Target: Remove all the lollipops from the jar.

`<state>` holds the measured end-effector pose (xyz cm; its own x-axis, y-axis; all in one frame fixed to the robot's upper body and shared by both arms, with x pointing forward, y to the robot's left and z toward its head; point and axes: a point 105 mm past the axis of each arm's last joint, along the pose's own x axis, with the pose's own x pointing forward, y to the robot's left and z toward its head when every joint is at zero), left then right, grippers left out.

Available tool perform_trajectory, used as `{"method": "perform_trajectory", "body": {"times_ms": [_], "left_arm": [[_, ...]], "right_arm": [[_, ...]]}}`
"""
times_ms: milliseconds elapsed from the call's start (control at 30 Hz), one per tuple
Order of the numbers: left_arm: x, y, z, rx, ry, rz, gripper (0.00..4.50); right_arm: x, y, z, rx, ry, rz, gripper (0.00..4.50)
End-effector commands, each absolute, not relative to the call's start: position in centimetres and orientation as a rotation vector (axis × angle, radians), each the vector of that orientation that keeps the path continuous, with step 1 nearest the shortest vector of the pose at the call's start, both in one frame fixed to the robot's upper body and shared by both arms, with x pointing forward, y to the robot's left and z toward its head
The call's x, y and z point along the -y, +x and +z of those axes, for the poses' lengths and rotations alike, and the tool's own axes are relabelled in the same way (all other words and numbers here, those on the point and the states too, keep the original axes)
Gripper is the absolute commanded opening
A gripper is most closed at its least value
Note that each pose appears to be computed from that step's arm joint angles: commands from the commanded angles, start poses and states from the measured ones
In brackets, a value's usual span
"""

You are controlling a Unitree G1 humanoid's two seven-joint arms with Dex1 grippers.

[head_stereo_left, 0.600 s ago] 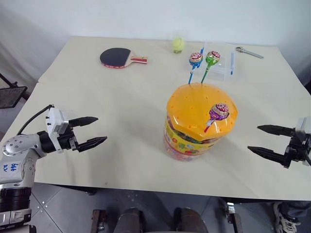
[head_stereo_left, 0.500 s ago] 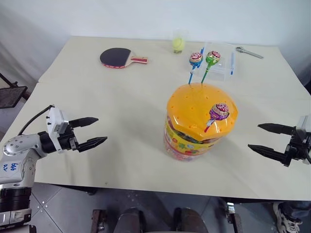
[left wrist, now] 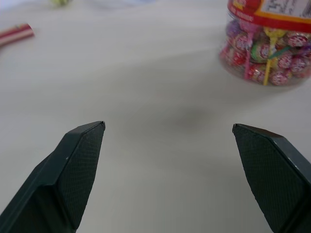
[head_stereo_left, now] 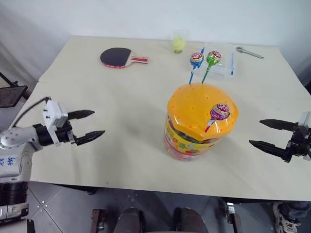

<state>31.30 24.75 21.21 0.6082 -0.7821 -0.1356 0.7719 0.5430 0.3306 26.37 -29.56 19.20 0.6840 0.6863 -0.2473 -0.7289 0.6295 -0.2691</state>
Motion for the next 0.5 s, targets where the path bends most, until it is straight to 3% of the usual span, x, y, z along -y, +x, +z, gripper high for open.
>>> {"method": "perform_trajectory", "body": {"times_ms": [33,233,500], "left_arm": [[-23.9,31.9,26.5,0.157,0.458,-0.976,4.48],[-18.8,33.0,31.1,0.347,0.433,-1.147,4.48],[-11.7,33.4,31.9,0.436,0.301,-1.456,4.48]], "right_arm": [[29.3,25.8,22.0,-0.039,-0.426,0.813,4.50],[28.3,25.3,24.6,0.059,-0.373,0.804,4.50],[25.4,23.3,25.7,0.095,-0.354,0.864,4.50]]}}
